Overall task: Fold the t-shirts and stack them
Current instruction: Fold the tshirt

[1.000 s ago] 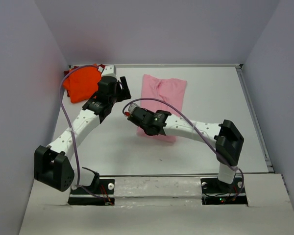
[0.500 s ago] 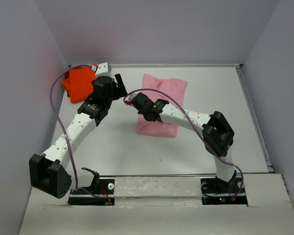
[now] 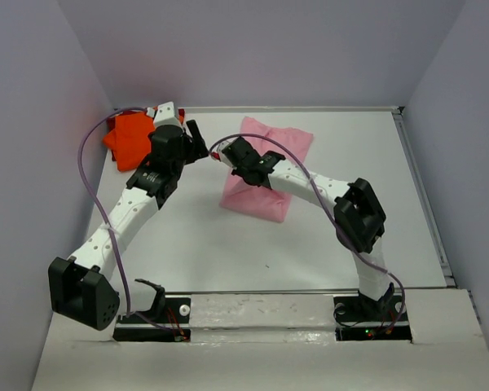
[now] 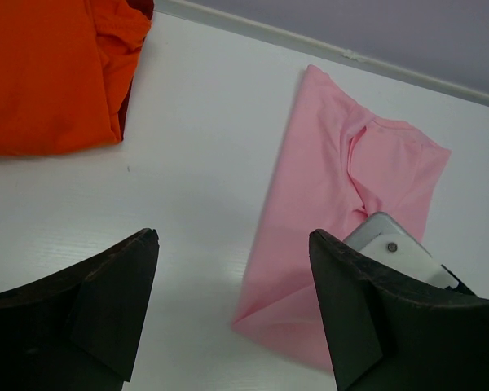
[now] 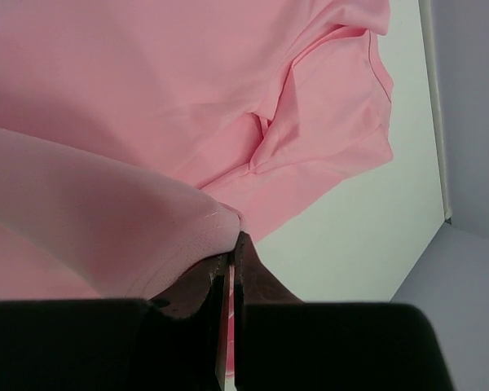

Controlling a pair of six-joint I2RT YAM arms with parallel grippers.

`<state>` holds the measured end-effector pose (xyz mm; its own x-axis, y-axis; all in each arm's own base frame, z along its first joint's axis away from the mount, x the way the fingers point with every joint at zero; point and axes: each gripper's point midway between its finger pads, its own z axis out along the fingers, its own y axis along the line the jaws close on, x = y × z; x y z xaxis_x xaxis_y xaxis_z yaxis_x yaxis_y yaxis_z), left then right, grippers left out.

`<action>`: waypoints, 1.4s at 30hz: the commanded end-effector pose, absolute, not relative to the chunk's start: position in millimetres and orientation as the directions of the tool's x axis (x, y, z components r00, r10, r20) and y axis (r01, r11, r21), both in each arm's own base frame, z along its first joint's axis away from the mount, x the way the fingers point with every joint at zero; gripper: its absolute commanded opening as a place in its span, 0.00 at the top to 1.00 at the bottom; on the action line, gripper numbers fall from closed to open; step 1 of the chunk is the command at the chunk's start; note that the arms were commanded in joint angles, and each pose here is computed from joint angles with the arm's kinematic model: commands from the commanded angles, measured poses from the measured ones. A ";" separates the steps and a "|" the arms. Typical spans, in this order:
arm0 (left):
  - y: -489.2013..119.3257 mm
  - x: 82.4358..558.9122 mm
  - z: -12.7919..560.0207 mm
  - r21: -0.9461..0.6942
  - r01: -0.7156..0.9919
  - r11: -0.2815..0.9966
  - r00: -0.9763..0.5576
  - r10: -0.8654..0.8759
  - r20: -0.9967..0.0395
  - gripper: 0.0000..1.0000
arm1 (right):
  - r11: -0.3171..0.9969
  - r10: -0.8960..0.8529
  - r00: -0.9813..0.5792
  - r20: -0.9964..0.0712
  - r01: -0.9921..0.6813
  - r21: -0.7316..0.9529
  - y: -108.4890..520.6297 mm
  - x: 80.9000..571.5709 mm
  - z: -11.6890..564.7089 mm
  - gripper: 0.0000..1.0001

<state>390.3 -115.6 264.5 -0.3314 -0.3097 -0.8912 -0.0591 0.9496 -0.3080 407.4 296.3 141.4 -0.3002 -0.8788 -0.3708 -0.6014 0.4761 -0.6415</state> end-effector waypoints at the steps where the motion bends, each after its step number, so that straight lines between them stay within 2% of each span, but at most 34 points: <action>1: -117.1 387.2 282.4 -0.320 -0.029 0.947 -0.302 -0.313 -0.900 0.16 | 0.557 -0.828 -0.292 -0.478 -0.526 -0.643 300.5 433.6 174.5 1.00; 7: -113.3 388.6 284.7 -0.334 -0.029 0.942 -0.296 -0.327 -0.897 0.16 | 0.584 -0.808 -0.286 -0.515 -0.496 -0.642 291.3 447.1 203.8 1.00; 12: -113.8 389.0 283.3 -0.340 -0.024 0.940 -0.301 -0.331 -0.894 0.16 | 0.614 -0.788 -0.311 -0.531 -0.467 -0.637 282.6 463.4 205.8 1.00; 31: -120.6 390.9 277.0 -0.340 0.002 0.941 -0.328 -0.320 -0.889 0.16 | 0.656 -0.754 -0.407 -0.516 -0.433 -0.618 259.4 539.9 122.6 1.00; 32: -121.1 391.2 276.3 -0.341 0.003 0.940 -0.328 -0.322 -0.888 0.16 | 0.661 -0.750 -0.413 -0.517 -0.442 -0.606 257.9 542.3 116.7 0.98; 33: -122.5 391.3 276.4 -0.344 0.009 0.939 -0.331 -0.321 -0.887 0.16 | 0.685 -0.729 -0.422 -0.539 -0.427 -0.591 253.3 548.0 118.9 0.85; 36: -123.2 391.3 276.3 -0.345 0.012 0.939 -0.331 -0.322 -0.887 0.16 | 0.705 -0.709 -0.423 -0.565 -0.397 -0.588 251.9 557.2 122.6 0.66; 37: -123.7 391.3 276.0 -0.346 0.015 0.938 -0.332 -0.322 -0.887 0.16 | 0.709 -0.704 -0.425 -0.568 -0.379 -0.595 250.2 559.0 126.6 0.49; 39: -124.7 391.4 275.7 -0.348 0.018 0.937 -0.334 -0.323 -0.885 0.16 | 0.717 -0.697 -0.414 -0.585 -0.379 -0.586 252.4 559.1 133.9 0.47; 40: -125.8 391.4 275.1 -0.348 0.022 0.937 -0.337 -0.320 -0.885 0.16 | 0.722 -0.692 -0.416 -0.591 -0.372 -0.583 251.6 558.2 136.9 0.36; 42: -127.0 391.3 274.4 -0.349 0.027 0.937 -0.341 -0.319 -0.884 0.16 | 0.743 -0.669 -0.414 -0.617 -0.353 -0.569 250.9 556.2 149.5 0.34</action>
